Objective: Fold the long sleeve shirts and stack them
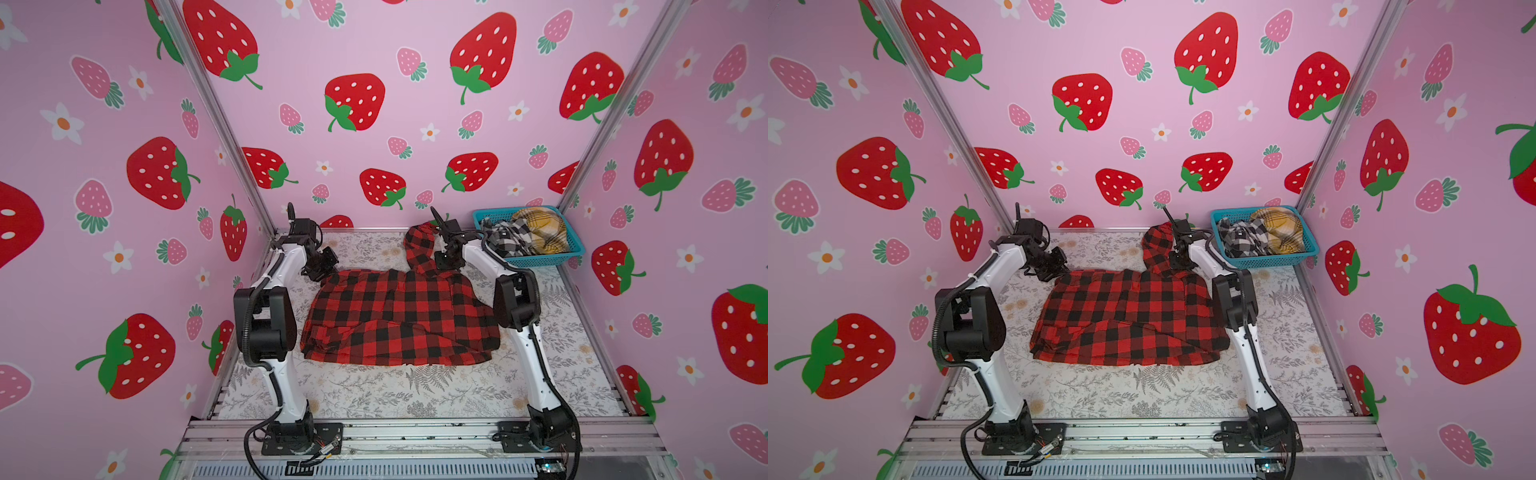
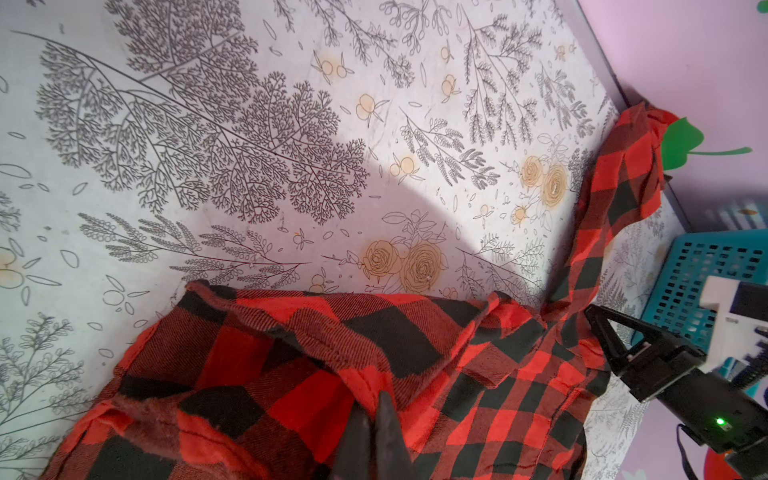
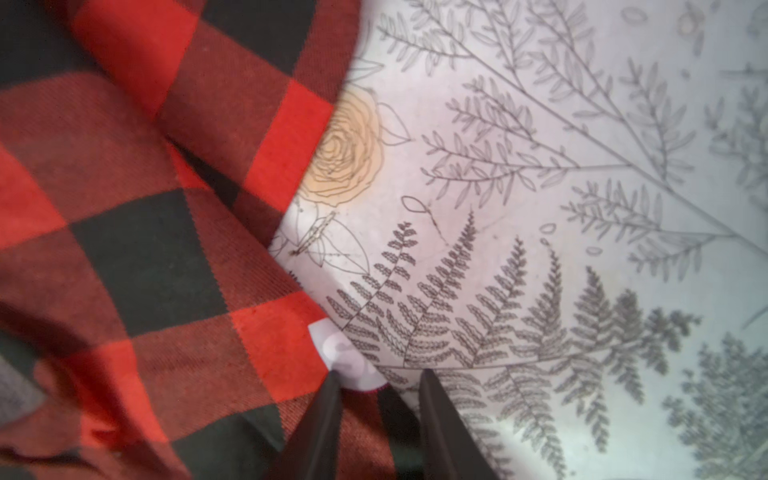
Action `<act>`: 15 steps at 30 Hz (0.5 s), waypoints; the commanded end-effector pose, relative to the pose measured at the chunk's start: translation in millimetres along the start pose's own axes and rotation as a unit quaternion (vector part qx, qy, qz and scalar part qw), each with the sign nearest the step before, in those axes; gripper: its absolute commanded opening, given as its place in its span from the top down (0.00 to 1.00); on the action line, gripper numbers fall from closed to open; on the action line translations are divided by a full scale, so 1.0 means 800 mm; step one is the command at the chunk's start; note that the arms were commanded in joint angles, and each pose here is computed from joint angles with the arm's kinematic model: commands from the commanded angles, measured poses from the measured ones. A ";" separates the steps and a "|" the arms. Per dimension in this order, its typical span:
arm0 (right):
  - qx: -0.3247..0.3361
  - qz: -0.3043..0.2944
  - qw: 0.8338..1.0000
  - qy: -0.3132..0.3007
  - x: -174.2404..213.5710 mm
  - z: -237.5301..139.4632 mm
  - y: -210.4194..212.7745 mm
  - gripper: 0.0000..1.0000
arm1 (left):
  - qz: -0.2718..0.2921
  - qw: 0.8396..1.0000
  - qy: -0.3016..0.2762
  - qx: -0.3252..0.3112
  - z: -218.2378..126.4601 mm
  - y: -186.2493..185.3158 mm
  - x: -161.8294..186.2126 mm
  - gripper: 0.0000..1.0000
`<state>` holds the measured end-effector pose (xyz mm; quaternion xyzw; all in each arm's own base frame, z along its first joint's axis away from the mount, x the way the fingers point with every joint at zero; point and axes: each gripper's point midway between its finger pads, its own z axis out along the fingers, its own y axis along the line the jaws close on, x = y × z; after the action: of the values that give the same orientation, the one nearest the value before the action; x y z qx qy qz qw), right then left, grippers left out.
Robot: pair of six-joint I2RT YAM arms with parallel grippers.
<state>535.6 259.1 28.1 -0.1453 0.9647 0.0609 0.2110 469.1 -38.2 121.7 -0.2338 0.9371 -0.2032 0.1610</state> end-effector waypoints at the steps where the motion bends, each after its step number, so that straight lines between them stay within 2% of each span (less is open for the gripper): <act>1: 0.001 -0.014 0.998 0.062 0.047 0.037 -0.007 0.77 | 0.002 1.000 0.005 -0.003 -0.001 0.006 0.005 1.00; 6: -0.009 -0.022 0.998 0.060 0.045 0.036 -0.003 1.00 | -0.008 1.000 0.009 -0.011 0.013 0.021 0.002 1.00; 10: -0.008 -0.020 0.999 0.032 0.023 0.009 -0.002 1.00 | -0.018 1.000 0.014 -0.019 0.021 0.033 -0.002 1.00; 15: -0.013 -0.007 0.998 -0.056 -0.039 -0.075 0.004 1.00 | -0.026 1.000 -0.003 -0.015 0.019 0.038 -0.012 1.00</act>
<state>534.6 260.5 35.5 -0.1563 0.9613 0.0700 0.2158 468.4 -19.5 98.3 -0.2556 0.9353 -0.1951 0.1475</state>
